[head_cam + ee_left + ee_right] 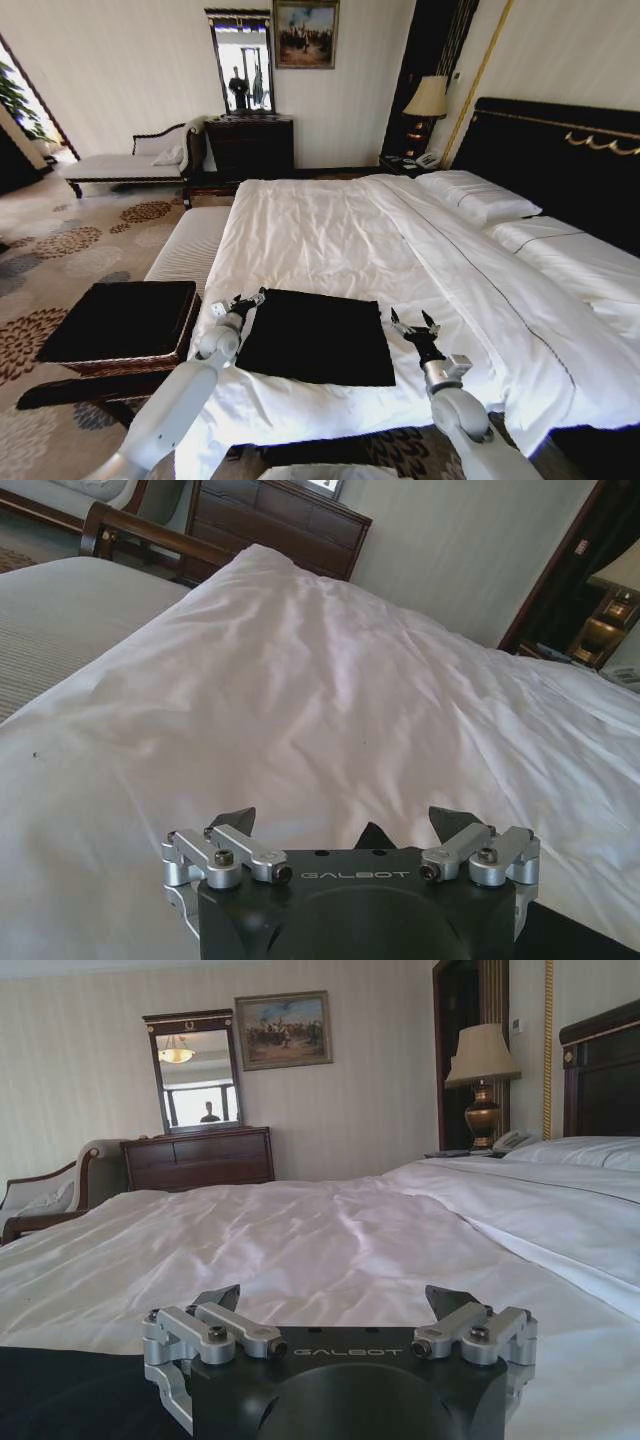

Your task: Fold the clothes on the bed and place them into the basket.

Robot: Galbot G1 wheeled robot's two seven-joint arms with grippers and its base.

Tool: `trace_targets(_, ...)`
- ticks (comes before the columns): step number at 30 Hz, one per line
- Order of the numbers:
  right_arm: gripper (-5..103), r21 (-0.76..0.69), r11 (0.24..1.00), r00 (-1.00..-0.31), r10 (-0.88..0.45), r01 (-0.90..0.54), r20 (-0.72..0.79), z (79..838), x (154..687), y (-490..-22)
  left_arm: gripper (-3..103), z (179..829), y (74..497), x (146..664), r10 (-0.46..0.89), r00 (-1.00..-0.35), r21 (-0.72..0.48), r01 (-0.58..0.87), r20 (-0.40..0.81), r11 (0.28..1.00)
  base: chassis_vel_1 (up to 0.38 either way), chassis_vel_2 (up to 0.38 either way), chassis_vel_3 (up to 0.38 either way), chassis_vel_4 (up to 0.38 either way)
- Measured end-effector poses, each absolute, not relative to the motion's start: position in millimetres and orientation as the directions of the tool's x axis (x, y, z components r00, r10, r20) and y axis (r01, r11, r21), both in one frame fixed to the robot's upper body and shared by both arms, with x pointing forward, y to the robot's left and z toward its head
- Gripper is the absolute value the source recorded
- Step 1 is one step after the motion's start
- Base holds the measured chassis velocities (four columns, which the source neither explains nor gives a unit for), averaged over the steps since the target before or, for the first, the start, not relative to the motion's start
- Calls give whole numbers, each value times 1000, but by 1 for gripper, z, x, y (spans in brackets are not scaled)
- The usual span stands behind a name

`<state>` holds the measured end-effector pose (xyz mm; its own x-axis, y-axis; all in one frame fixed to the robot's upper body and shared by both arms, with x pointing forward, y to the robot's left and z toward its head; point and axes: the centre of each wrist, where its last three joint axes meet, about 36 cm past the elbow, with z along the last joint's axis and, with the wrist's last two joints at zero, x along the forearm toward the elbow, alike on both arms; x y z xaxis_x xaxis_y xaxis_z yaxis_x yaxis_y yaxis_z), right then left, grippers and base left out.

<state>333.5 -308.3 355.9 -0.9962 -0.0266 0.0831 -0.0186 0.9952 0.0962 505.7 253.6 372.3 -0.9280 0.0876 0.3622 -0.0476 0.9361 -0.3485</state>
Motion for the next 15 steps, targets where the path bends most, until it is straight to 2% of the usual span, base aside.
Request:
trace_targets(5, 100, 93, 995, -995, -35, -27, 89, 359, 343, -307, 96, 367, 251, 530, 89, -922, -345, -51, 377, 937, 0, 0, 0, 0)
trace_targets(8, 100, 85, 996, -996, -39, -31, 85, 362, 350, -311, 87, 353, 251, 535, 83, -908, -320, -58, 410, 946, 0, 0, 0, 0)
trace_targets(10, 100, 84, 996, -996, -38, -31, 85, 362, 351, -312, 87, 350, 251, 535, 82, -906, -315, -59, 415, 947, 0, 0, 0, 0)
trace_targets(14, 100, 82, 996, -996, -36, -29, 82, 366, 357, -314, 70, 337, 249, 539, 77, -896, -283, -57, 438, 957, 0, 0, 0, 0)
trace_targets(15, 100, 82, 996, -996, -36, -29, 82, 366, 357, -314, 70, 337, 249, 539, 77, -896, -283, -57, 438, 957, 0, 0, 0, 0)
